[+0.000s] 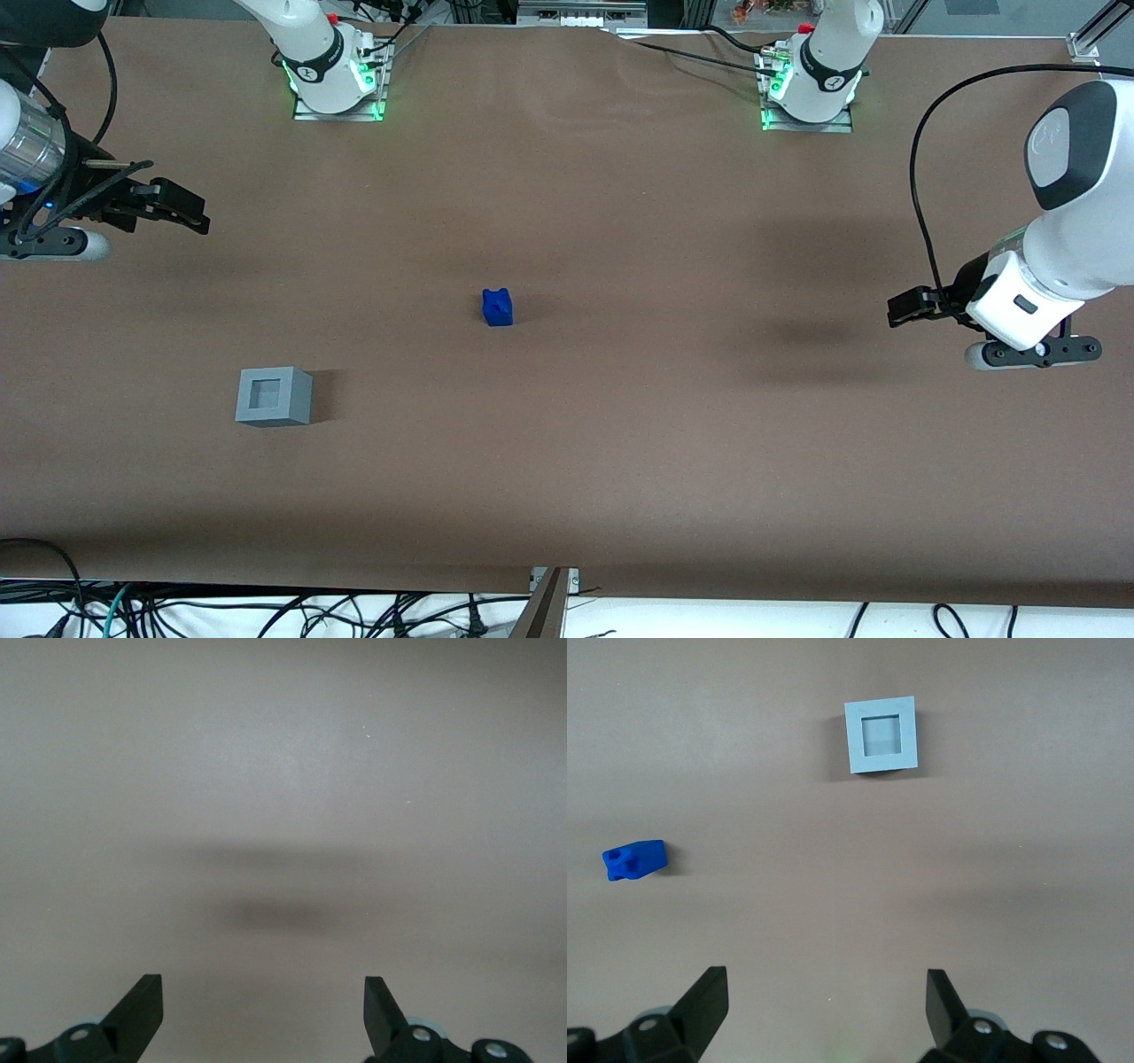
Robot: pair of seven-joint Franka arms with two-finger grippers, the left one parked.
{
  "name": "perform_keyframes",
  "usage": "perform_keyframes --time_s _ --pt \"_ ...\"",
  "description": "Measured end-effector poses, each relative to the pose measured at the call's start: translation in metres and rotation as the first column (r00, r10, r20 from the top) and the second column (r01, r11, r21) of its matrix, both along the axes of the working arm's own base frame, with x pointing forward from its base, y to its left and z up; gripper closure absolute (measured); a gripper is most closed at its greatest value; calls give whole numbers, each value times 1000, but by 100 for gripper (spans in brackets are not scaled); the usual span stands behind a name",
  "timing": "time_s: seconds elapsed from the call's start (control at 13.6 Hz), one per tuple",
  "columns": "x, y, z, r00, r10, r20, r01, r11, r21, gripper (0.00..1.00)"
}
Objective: Insert blue part into gray base with right arm
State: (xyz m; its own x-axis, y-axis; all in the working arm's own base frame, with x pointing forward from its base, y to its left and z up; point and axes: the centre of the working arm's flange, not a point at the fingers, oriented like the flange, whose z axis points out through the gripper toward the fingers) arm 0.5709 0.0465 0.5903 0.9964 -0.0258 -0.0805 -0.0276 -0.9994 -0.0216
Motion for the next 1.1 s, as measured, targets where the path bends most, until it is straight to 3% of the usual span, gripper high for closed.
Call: perform_keyframes --time_s 1.1 --pt "2 1 11 999 6 31 -6 1000 -21 1"
